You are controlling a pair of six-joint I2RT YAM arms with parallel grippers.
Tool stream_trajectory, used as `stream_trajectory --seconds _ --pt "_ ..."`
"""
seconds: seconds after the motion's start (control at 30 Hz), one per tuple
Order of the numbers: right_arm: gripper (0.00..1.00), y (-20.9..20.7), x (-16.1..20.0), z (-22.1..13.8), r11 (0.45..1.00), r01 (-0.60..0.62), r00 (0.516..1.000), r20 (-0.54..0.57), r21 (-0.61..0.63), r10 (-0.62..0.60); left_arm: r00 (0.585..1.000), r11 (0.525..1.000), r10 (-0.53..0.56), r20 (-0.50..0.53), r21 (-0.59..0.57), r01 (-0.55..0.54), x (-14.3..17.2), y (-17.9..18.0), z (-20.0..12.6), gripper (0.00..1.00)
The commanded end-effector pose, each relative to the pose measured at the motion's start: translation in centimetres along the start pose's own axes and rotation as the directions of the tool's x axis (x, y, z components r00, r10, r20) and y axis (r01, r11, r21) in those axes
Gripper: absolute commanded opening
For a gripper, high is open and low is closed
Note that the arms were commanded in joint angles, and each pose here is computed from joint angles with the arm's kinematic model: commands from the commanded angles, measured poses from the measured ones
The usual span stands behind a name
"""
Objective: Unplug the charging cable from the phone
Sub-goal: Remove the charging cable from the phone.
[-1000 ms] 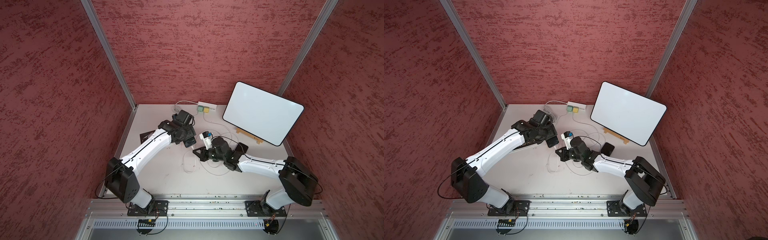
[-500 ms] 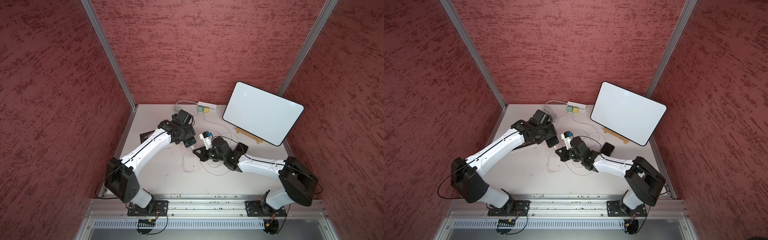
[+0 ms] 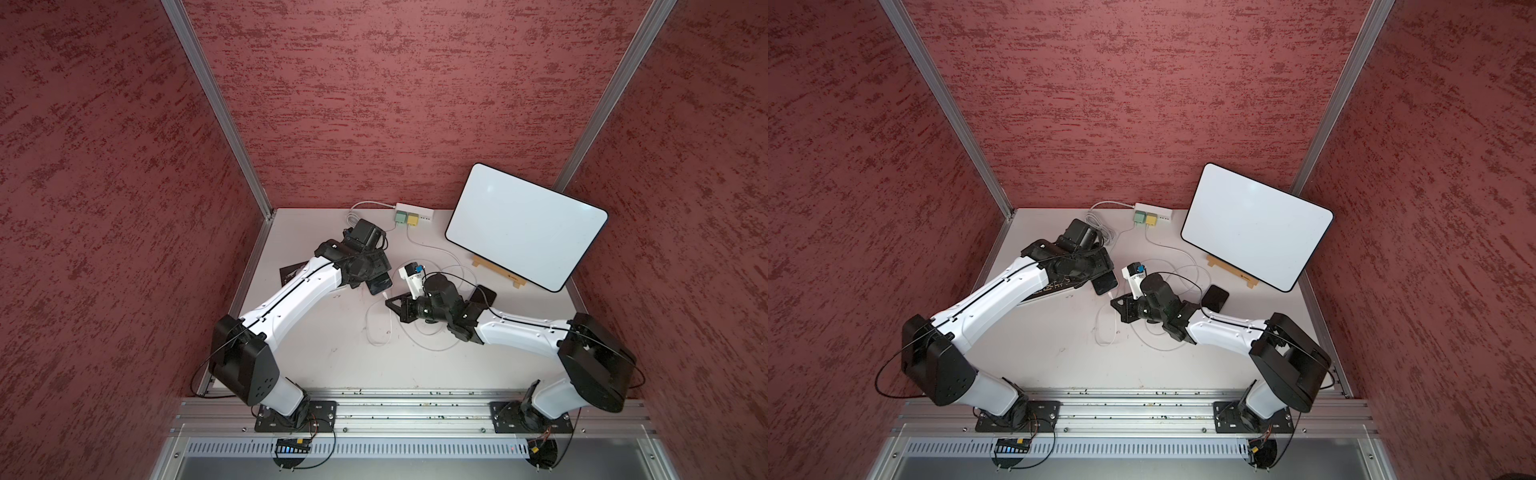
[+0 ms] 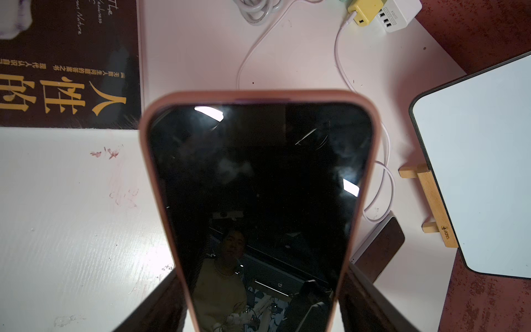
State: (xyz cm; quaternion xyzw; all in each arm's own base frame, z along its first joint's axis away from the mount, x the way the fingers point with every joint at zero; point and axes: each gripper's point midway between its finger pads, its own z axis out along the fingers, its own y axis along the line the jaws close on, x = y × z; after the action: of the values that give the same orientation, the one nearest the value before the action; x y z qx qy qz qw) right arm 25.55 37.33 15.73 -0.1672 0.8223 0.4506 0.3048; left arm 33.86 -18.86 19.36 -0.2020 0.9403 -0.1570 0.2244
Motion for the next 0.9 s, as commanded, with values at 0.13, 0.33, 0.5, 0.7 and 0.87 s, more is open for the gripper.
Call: stream_trajectory --seconds 0.13,0.33,0.5,0.7,0.87 --pt "0.0 0.0 0.8 0.2 1.0 0.008 1.0 -0.024 -0.004 -0.008 0.997 0.998 -0.025 0.076 0.059 0.021 -2.2 -0.9 -1.6 0.52" --pt "0.0 0.1 1.0 0.3 1.0 0.005 1.0 -0.029 -0.011 -0.006 0.996 0.998 -0.029 0.079 0.06 0.024 -2.5 -0.8 -1.5 0.52" --pt "0.0 0.2 0.9 0.3 1.0 0.007 1.0 -0.027 -0.016 -0.008 0.996 0.998 -0.033 0.082 0.06 0.029 -2.7 -0.7 -1.7 0.52" --pt "0.0 0.1 1.1 0.2 1.0 0.006 1.0 -0.029 -0.016 -0.007 0.995 0.998 -0.044 0.088 0.058 0.039 -3.1 -0.4 -1.8 0.52" --pt "0.0 -0.1 1.3 0.0 1.0 0.006 1.0 -0.03 -0.01 -0.007 0.994 0.997 -0.057 0.097 0.053 0.052 -3.7 0.2 -2.0 0.52"
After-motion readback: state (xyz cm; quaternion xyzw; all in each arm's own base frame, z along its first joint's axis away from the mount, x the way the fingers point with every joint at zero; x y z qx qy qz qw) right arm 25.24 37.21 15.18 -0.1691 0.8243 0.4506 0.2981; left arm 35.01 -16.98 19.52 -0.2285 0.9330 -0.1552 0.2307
